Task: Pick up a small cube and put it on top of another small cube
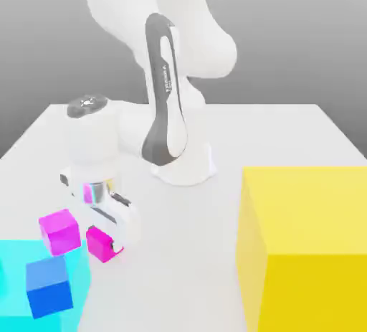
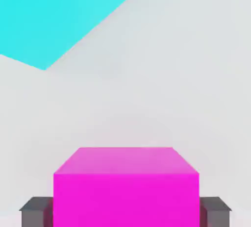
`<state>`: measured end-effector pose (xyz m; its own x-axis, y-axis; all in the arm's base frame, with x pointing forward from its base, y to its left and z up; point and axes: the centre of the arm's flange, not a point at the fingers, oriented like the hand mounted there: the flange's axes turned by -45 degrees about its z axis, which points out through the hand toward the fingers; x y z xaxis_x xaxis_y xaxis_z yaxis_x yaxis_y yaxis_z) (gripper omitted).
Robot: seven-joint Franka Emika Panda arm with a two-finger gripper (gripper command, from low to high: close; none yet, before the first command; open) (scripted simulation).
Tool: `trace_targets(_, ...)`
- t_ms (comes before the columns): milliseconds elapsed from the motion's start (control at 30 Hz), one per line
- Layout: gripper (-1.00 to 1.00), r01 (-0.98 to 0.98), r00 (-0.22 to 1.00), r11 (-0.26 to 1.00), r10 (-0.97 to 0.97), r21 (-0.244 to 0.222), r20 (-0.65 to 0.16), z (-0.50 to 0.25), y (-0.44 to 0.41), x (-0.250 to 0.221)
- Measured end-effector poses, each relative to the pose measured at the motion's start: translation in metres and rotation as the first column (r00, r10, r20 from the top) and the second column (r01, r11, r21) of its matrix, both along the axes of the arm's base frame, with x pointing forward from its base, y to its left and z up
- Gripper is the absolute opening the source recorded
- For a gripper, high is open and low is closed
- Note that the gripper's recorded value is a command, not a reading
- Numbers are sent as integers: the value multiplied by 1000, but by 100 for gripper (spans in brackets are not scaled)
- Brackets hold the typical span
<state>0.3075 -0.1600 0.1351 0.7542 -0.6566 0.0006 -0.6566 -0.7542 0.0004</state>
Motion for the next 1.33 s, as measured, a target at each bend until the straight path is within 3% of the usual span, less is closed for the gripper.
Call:
trace_targets(433, -100, -33, 999, 999, 33, 14, -19, 60, -5, 6)
trace_targets(767, -100, -125, 977, 987, 140, 103, -158, 97, 38, 112)
trace_targets(867, -100, -64, 984, 994, 79, 94, -161, 122, 36, 143)
trace_targets(1067, -100, 222, 975, 975, -222, 11, -20, 199, -22, 195)
trace_targets(1200, -100, 272, 962, 962, -272, 4, 0, 166, -28, 205)
trace_targets(1233, 100, 274, 962, 962, -274, 4, 0, 156, -28, 205)
trace_targets(1333, 100, 274, 962, 962, -274, 4, 0, 156, -28, 205)
